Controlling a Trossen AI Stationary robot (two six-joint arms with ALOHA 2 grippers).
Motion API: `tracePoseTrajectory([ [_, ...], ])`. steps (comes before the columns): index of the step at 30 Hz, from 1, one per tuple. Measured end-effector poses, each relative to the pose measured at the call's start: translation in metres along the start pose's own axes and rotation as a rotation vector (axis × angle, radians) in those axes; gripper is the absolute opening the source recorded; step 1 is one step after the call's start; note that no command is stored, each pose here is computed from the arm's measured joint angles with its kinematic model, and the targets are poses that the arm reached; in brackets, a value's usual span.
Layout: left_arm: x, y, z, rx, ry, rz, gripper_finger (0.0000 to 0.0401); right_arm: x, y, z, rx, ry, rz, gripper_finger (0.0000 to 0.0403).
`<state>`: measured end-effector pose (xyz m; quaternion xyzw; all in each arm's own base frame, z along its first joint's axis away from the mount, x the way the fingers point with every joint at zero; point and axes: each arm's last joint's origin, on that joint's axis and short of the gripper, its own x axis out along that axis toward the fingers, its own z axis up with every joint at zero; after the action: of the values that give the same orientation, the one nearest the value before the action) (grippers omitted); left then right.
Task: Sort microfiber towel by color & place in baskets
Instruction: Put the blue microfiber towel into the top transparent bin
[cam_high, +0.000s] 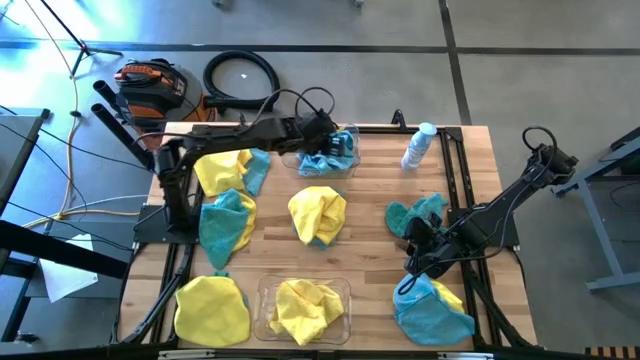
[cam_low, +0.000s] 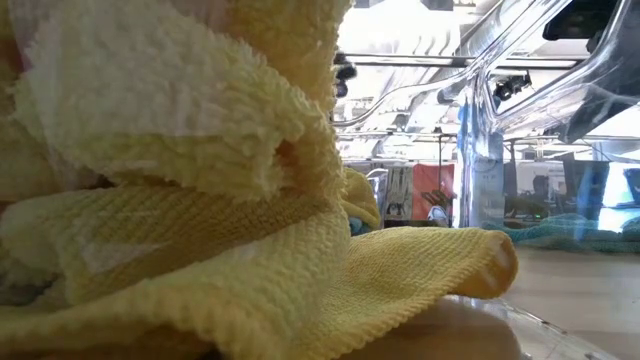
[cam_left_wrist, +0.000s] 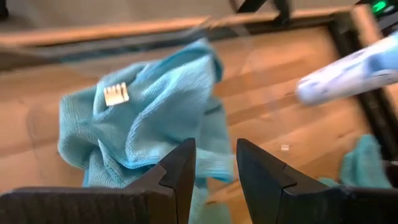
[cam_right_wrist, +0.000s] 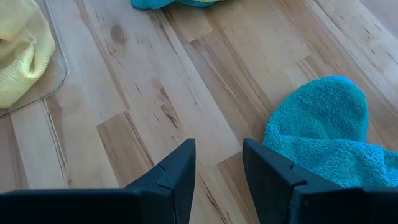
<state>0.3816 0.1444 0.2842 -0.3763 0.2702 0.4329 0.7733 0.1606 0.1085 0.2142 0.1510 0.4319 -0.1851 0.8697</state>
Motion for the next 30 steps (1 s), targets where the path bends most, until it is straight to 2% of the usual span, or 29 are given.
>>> tracePoseTrajectory([
  [8,-0.071,-0.012,-0.001,0.055,-0.133,-0.072,0.0106,0.000,0.000,0.000,0.000,0.000,0.000,0.0128],
  [15,-0.124,-0.019,-0.015,0.123,-0.165,-0.163,0.0106,0.000,0.000,0.000,0.001,0.000,0.000,0.0128],
  [18,-0.141,-0.021,-0.026,0.164,-0.144,-0.192,0.0106,0.000,0.000,0.000,0.001,0.000,0.000,0.0128],
  [30,-0.183,-0.026,-0.095,0.499,0.073,-0.220,0.0106,0.000,0.000,0.000,0.001,0.000,0.000,0.0128],
])
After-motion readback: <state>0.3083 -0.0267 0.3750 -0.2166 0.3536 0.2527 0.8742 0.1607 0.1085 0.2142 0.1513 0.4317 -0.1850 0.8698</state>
